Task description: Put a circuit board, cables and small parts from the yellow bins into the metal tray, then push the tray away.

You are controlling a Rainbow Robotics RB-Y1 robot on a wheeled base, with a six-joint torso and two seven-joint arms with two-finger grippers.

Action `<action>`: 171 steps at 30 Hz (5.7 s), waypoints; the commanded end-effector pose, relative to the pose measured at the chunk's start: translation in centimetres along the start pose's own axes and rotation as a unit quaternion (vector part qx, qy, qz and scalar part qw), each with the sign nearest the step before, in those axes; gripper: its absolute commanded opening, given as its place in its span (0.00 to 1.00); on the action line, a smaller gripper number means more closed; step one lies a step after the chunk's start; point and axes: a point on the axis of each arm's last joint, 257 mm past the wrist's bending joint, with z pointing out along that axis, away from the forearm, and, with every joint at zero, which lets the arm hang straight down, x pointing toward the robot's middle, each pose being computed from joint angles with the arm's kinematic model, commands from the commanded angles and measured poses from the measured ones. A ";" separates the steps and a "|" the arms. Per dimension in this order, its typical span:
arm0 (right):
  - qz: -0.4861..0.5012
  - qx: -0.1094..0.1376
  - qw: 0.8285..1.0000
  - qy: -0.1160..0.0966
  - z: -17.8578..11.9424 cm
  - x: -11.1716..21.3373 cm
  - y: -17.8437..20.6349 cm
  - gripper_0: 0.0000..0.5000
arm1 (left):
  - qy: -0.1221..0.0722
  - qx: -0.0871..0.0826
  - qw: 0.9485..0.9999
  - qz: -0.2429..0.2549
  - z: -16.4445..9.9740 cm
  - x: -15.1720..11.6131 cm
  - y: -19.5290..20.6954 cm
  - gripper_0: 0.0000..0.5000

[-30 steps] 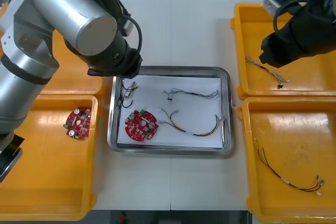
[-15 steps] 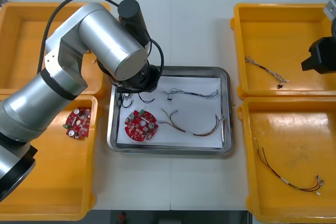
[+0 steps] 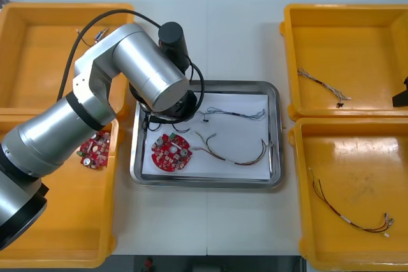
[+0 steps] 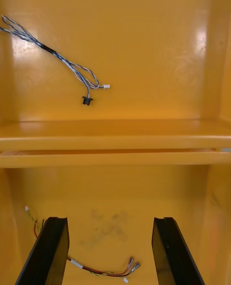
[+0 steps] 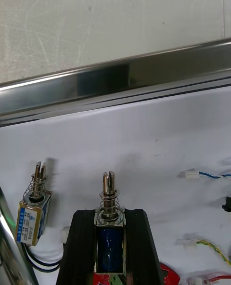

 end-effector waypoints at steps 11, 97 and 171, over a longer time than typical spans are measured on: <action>0.027 0.029 0.999 -0.007 -0.7 2.8 -1.3 1.00 | -0.032 0.010 0.999 -0.030 -1.0 -2.0 -2.1 1.00; -0.549 -0.130 0.826 -0.015 0.3 7.9 35.0 1.00 | 0.008 -0.053 0.995 -0.087 -18.3 13.8 28.6 1.00; -0.680 -0.055 0.731 -0.012 12.9 16.8 36.8 1.00 | 0.029 -0.040 0.996 -0.080 -17.7 15.4 28.1 1.00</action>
